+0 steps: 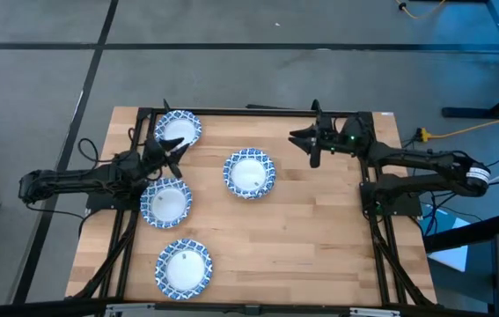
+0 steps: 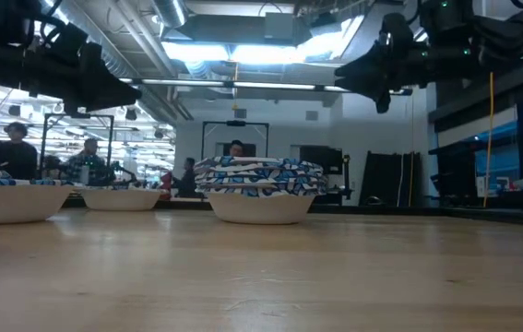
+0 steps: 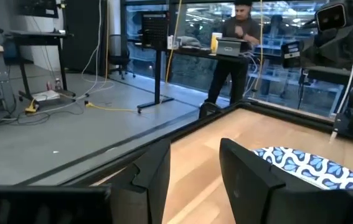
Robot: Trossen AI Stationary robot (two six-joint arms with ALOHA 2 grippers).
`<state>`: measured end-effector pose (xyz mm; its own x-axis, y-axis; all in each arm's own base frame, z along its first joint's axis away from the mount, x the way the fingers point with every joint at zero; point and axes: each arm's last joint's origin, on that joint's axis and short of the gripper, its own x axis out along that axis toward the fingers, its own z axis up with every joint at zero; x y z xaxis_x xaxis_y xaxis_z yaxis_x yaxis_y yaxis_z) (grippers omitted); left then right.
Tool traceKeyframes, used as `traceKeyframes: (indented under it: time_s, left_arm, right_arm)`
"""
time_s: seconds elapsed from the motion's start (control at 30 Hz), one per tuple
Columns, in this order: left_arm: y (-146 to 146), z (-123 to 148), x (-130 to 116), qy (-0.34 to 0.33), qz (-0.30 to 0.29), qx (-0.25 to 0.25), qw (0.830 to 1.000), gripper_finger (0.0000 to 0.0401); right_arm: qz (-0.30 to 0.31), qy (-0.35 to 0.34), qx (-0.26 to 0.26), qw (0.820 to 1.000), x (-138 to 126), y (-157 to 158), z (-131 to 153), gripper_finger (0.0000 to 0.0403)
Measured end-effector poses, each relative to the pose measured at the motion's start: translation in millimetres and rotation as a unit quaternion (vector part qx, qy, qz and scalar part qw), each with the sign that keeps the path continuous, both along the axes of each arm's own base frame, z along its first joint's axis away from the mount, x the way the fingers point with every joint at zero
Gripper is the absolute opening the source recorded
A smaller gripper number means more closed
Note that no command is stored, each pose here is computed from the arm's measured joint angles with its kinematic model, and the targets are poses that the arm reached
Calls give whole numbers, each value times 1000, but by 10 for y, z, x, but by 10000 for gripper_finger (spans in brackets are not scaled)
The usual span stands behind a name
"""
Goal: Nest bowls inside each other
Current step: Stack the white bowl on top of the white bowl
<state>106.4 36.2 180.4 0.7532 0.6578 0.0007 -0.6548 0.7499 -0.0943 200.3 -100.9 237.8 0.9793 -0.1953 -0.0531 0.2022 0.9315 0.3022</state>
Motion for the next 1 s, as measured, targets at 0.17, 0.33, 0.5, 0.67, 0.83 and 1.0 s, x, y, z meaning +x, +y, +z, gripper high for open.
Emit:
traceKeyframes:
  time_s: [0.17,0.33,0.5,0.67,0.83,1.0]
  left_arm:
    - [-3,-5,3,1,-8,-2,1000,138]
    - [-4,-7,3,3,-7,-2,1000,182]
    - [9,-7,-8,2,21,-2,1000,242]
    - [7,10,-7,-11,17,-5,1000,255]
    - [5,-8,-5,3,11,-2,1000,253]
    - [14,-164,5,96,26,-5,995,252]
  right_arm:
    - [0,3,1,1000,5,-3,-12,126]
    - [0,4,-1,1000,4,-4,-13,126]
    - [0,6,-3,1000,4,-4,-16,126]
    - [0,11,0,1000,3,-4,-27,126]
    - [0,13,-7,1000,3,-4,-29,126]
    - [-3,14,-10,1000,3,-6,-28,126]
